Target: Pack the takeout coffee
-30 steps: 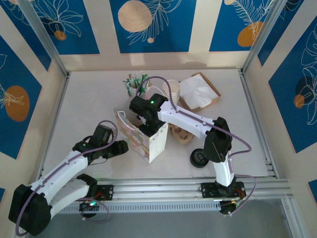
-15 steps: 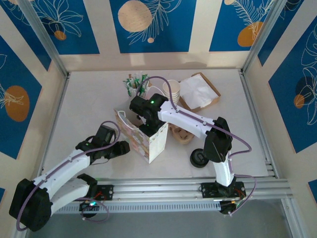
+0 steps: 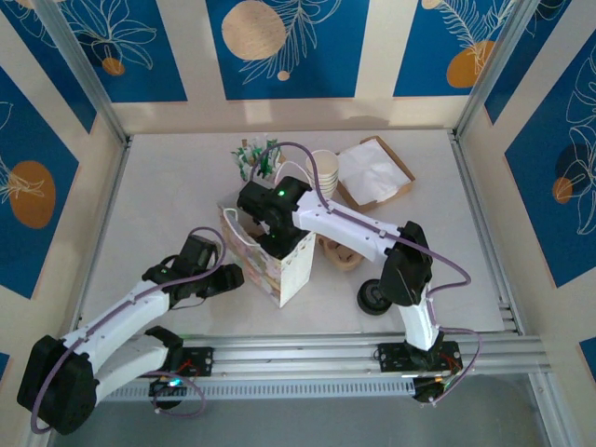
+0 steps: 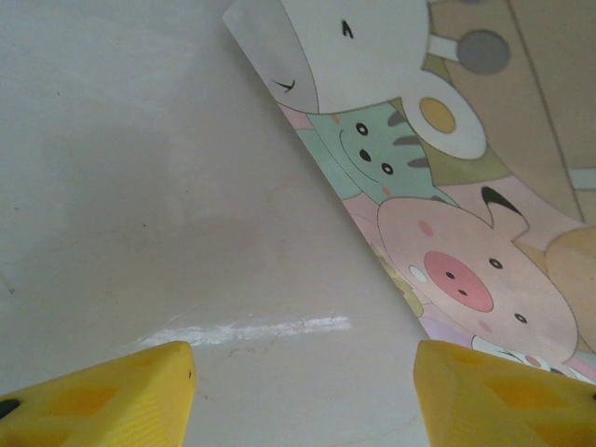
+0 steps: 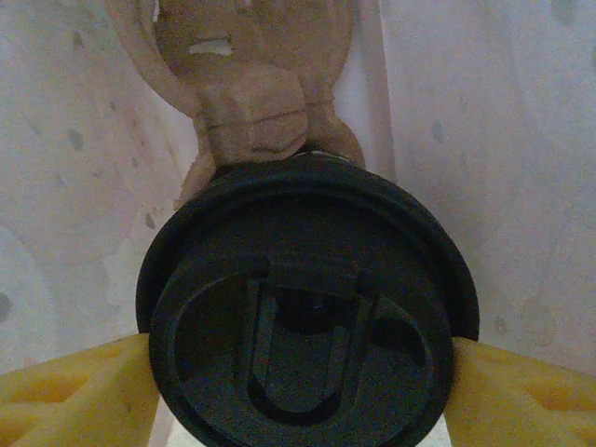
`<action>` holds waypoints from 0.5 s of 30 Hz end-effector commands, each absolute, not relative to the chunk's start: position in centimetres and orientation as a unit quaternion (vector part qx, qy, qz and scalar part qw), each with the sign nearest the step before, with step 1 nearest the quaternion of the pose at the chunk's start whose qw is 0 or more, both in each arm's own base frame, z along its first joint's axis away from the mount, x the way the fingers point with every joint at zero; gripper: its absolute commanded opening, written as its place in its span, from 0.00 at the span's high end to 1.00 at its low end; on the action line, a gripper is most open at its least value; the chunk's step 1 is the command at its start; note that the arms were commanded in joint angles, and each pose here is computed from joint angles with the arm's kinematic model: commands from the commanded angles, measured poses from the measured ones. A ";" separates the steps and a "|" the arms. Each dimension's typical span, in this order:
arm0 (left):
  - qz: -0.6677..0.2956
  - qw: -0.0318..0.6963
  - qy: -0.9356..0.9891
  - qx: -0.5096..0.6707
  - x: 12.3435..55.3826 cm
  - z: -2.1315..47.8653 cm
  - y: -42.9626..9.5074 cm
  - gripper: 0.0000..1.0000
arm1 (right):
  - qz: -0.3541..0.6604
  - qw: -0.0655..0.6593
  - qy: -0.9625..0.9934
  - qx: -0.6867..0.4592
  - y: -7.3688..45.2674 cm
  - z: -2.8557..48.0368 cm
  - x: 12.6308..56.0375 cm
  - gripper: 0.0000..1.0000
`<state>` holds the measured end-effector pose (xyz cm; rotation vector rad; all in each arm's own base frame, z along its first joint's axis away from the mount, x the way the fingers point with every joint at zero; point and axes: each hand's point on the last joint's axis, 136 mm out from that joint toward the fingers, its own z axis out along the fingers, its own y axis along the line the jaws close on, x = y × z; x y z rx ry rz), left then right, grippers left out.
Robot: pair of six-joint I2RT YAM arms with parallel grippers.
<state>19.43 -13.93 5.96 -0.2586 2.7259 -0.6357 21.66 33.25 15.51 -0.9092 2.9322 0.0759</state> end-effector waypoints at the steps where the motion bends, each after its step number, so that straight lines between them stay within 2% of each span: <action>1: -0.213 0.162 0.959 -0.088 19.3 5.2 -13.9 0.37 | 0.016 0.044 0.956 -0.291 33.1 16.7 21.5 0.23; 5: -0.211 0.158 0.961 -0.089 19.3 4.9 -13.9 0.37 | 0.014 0.058 0.955 -0.289 32.9 17.8 21.5 0.21; 15: -0.208 0.156 0.962 -0.087 19.4 4.7 -13.9 0.37 | 0.007 0.081 0.953 -0.291 32.3 20.3 21.4 0.22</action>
